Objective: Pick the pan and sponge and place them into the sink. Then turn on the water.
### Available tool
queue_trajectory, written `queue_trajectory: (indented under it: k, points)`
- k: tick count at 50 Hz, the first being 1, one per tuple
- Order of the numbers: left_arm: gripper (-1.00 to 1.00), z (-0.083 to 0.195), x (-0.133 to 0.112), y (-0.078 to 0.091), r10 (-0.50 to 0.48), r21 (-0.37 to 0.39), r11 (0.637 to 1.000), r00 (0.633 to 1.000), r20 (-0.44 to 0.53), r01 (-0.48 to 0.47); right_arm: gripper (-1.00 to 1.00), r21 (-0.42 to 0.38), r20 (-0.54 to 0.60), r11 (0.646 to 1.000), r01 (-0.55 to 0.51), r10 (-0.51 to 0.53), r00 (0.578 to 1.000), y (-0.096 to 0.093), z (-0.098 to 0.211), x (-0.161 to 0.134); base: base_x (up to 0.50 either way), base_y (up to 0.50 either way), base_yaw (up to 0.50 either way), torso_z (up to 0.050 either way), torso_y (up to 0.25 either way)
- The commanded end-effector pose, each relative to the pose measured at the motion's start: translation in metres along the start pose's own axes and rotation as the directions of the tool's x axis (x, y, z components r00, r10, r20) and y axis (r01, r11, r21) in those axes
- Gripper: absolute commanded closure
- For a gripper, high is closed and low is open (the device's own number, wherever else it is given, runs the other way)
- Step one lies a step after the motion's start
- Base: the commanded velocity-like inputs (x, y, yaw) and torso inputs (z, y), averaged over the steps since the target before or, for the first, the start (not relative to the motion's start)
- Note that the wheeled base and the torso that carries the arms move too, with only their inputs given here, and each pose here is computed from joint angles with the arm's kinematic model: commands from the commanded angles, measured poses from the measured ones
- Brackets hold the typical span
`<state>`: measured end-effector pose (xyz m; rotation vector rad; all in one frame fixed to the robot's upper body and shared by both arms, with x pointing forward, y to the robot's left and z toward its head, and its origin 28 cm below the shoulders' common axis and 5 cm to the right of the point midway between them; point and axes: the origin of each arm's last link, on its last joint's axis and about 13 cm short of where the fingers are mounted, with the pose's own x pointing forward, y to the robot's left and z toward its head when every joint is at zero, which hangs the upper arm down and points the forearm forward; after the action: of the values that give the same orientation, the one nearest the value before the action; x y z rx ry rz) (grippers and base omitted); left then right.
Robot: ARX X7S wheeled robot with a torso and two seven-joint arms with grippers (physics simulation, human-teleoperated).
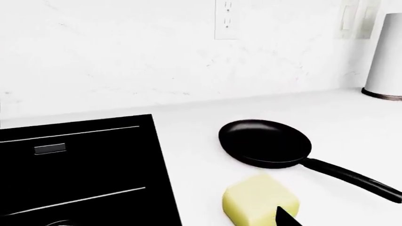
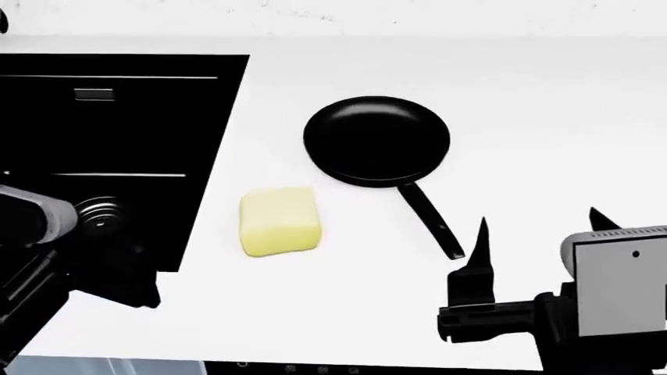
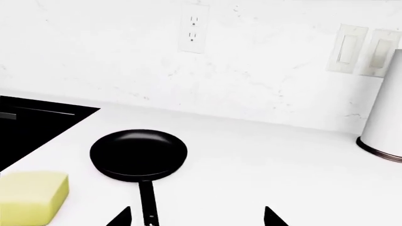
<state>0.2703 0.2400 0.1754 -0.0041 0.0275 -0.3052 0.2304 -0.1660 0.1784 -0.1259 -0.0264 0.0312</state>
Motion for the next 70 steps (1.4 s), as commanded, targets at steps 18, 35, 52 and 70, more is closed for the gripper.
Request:
queue_trajectory:
  k: [18,35,52,70]
  points:
    - [-1.00,-0.002,0.002,-0.003,-0.055,-0.003,0.999,0.998,-0.039,0.055,-1.00,-0.015,-0.054,0.999,-0.043,0.042,0.998,-0.002,0.002,0.001,0.36,0.00,0.00,0.000,0.000]
    - [-1.00,-0.002,0.000,0.005,-0.059,-0.001,0.998,0.997,-0.045,0.059,-1.00,-0.034,-0.159,0.995,-0.092,0.086,0.984,0.001,0.003,-0.002,0.31,0.00,0.00,0.000,0.001]
    - [-1.00,-0.009,0.003,0.002,-0.073,-0.009,0.997,0.995,-0.070,0.072,-1.00,0.105,-0.380,0.957,-0.271,0.290,0.878,0.023,0.027,-0.001,0.00,0.00,0.00,0.000,0.000]
    - [-1.00,-0.011,0.003,0.000,-0.063,-0.011,0.998,0.996,-0.066,0.063,-1.00,0.117,-0.568,0.942,-0.315,0.324,0.757,0.014,0.027,0.037,0.00,0.00,0.00,0.000,0.000]
